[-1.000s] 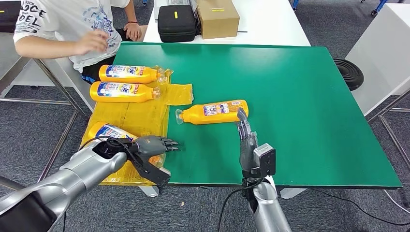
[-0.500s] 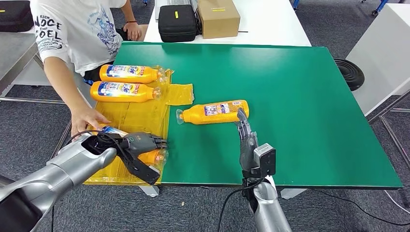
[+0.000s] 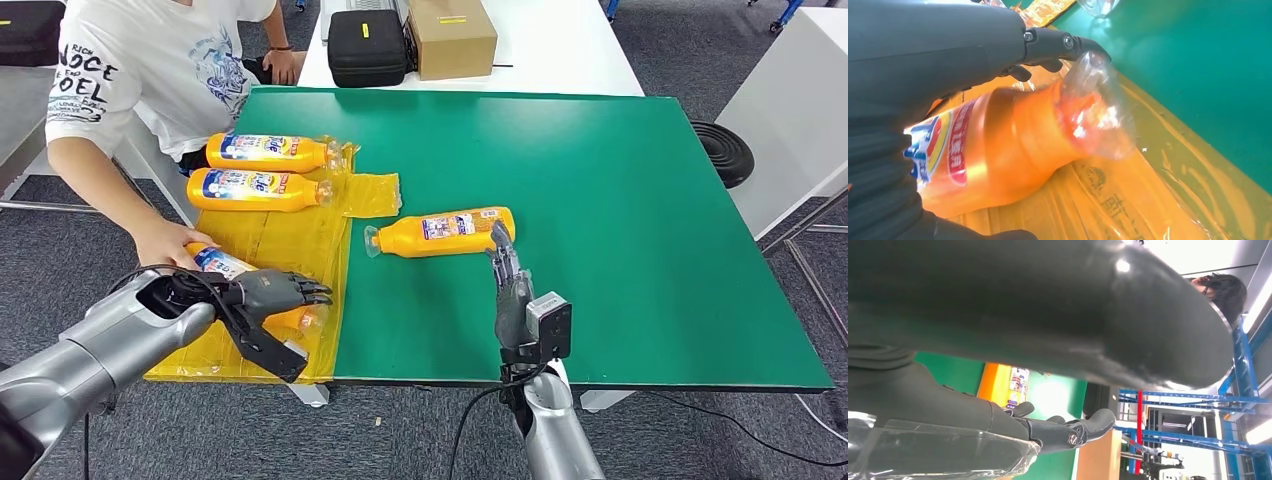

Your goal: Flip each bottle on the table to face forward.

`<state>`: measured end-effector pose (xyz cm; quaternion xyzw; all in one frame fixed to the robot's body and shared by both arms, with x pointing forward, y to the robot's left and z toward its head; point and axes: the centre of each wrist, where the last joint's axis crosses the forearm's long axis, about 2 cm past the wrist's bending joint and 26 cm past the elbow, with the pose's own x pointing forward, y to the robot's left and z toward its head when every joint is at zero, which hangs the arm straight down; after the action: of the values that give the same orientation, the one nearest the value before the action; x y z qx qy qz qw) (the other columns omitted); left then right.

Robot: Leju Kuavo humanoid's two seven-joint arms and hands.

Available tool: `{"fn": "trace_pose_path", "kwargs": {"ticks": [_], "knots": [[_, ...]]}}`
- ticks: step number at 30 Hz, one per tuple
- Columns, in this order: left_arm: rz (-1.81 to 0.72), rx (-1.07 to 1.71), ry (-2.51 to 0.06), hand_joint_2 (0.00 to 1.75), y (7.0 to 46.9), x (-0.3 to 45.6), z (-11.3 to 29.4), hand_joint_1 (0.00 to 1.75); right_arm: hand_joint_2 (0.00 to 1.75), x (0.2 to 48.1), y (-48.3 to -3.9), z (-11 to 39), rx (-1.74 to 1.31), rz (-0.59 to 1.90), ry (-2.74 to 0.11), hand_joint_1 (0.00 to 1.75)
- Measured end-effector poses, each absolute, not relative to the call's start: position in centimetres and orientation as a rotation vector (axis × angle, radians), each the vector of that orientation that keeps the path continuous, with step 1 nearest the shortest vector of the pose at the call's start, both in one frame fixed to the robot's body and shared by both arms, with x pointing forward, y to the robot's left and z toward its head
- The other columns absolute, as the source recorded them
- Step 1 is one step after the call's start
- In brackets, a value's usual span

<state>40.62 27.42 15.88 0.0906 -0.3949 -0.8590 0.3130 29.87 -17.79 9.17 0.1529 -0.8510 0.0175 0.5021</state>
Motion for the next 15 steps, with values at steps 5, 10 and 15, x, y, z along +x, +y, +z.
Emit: {"fn": "trace_pose_path", "kwargs": {"ticks": [5,10,15], "knots": [[-2.201,0.194,-1.134,1.75,28.2,40.9,18.2,0.0,0.0,29.9,-18.0,9.0,0.367,0.037,-2.052,0.0],[-2.139,0.206,-1.247,1.75,29.1,41.1,20.5,0.0,0.0,29.9,-18.1,9.0,0.363,0.041,-2.051,0.0],[-2.069,0.212,-1.363,1.75,29.4,40.9,21.3,0.0,0.0,29.9,-18.2,8.9,0.361,0.042,-2.05,0.0]]}}
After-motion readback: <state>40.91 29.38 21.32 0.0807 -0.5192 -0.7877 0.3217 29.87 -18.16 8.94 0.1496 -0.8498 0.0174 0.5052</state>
